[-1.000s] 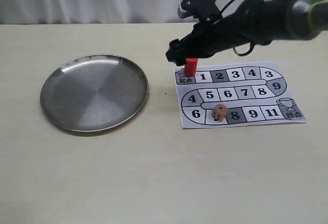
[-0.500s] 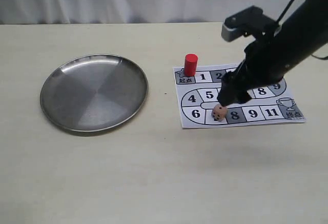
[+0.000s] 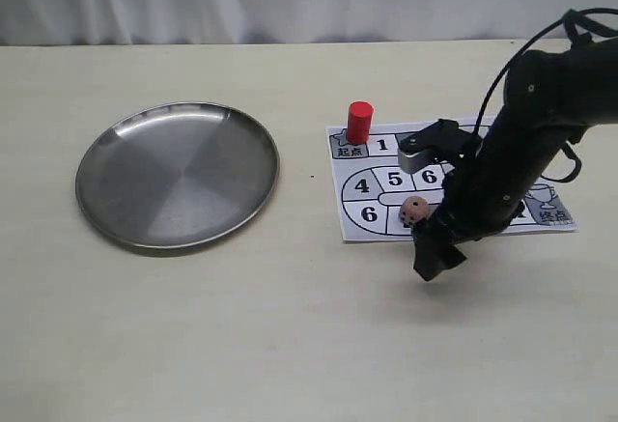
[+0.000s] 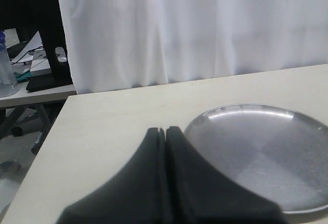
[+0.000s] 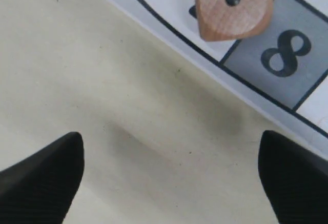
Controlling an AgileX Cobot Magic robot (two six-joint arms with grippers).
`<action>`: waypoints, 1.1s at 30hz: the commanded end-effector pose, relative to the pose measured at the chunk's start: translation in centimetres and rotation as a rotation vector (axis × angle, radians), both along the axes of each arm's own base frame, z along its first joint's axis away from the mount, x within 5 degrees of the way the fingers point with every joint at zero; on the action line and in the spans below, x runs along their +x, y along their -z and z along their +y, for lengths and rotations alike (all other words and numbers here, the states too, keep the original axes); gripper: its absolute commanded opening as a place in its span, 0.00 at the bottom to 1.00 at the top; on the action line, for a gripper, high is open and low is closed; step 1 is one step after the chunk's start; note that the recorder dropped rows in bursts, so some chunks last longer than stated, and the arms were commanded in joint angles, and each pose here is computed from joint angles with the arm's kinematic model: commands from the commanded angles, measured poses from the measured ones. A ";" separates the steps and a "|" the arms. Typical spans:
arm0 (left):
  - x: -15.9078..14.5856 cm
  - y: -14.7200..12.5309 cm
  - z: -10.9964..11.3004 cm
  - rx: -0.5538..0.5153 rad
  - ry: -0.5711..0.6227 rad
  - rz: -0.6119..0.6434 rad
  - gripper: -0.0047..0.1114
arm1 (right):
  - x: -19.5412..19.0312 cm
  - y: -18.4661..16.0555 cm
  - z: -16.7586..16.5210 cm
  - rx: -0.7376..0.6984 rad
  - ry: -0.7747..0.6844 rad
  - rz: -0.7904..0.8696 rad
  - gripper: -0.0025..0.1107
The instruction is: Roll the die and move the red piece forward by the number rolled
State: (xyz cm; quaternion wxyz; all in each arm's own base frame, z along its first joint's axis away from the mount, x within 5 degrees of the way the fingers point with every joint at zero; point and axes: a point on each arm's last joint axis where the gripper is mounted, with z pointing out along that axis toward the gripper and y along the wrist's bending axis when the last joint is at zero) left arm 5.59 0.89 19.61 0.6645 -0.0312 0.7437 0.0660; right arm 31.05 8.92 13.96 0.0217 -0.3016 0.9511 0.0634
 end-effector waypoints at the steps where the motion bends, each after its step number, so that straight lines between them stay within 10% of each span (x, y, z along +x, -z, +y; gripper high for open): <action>1: 0.0 -0.1 -0.1 -0.007 0.012 -0.021 0.04 | 0.3 -0.1 -0.3 -0.007 0.002 -0.020 0.78; 12: 0.0 -0.1 -0.1 -0.007 0.012 -0.021 0.04 | 6.4 -7.9 1.1 0.201 0.267 -0.527 0.78; 33: 0.0 -0.1 -0.1 -0.007 0.012 -0.021 0.04 | 12.7 1.7 4.5 0.280 0.289 -0.598 0.78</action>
